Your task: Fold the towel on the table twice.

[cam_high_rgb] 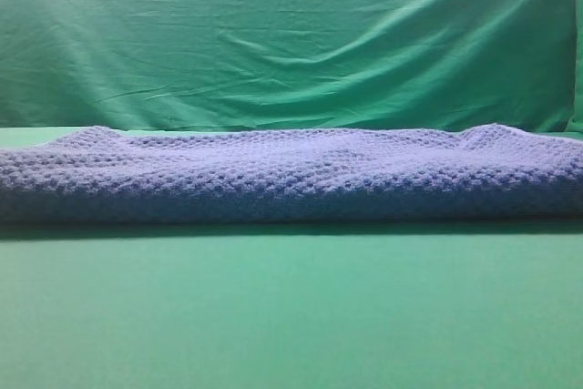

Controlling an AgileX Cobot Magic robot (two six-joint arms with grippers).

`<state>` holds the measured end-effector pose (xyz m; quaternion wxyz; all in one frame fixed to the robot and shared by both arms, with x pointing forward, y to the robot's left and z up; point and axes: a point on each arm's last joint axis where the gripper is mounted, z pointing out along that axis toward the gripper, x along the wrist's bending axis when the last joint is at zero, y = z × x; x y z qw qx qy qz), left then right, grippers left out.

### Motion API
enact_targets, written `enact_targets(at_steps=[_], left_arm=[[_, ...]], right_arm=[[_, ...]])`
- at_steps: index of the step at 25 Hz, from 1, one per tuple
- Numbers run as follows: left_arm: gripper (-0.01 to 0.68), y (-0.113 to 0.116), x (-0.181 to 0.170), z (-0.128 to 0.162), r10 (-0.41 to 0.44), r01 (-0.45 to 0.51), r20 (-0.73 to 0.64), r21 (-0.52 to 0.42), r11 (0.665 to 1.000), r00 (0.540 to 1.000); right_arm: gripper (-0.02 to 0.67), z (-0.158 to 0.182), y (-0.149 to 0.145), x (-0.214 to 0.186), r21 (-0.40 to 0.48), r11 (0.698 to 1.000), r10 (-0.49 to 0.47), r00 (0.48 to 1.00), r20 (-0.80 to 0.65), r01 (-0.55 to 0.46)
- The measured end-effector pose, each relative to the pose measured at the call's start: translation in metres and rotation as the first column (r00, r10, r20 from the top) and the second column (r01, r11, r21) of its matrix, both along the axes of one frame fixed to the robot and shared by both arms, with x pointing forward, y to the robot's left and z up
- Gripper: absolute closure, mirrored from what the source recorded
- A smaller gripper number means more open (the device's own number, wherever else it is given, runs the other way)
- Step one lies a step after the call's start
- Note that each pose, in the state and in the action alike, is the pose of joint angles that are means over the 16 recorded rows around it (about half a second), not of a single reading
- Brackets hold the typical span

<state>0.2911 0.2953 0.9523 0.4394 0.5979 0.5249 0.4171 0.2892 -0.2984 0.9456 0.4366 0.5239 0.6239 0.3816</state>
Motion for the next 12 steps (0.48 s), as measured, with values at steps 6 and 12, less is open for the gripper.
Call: enact_targets(at_steps=[6,12], left_arm=[[0.673,0.0000,0.0000,0.0000,0.000,0.000,0.000,0.000,1.000,1.000],[0.673,0.0000,0.0000,0.0000,0.000,0.000,0.001,0.000,1.000,1.000]], right_arm=[[0.649,0.0000,0.0000,0.0000,0.000,1.000,0.000,1.000,0.000,0.000],[0.649,0.0000,0.0000,0.0000,0.000,1.000,0.000,1.000,0.000,0.000]])
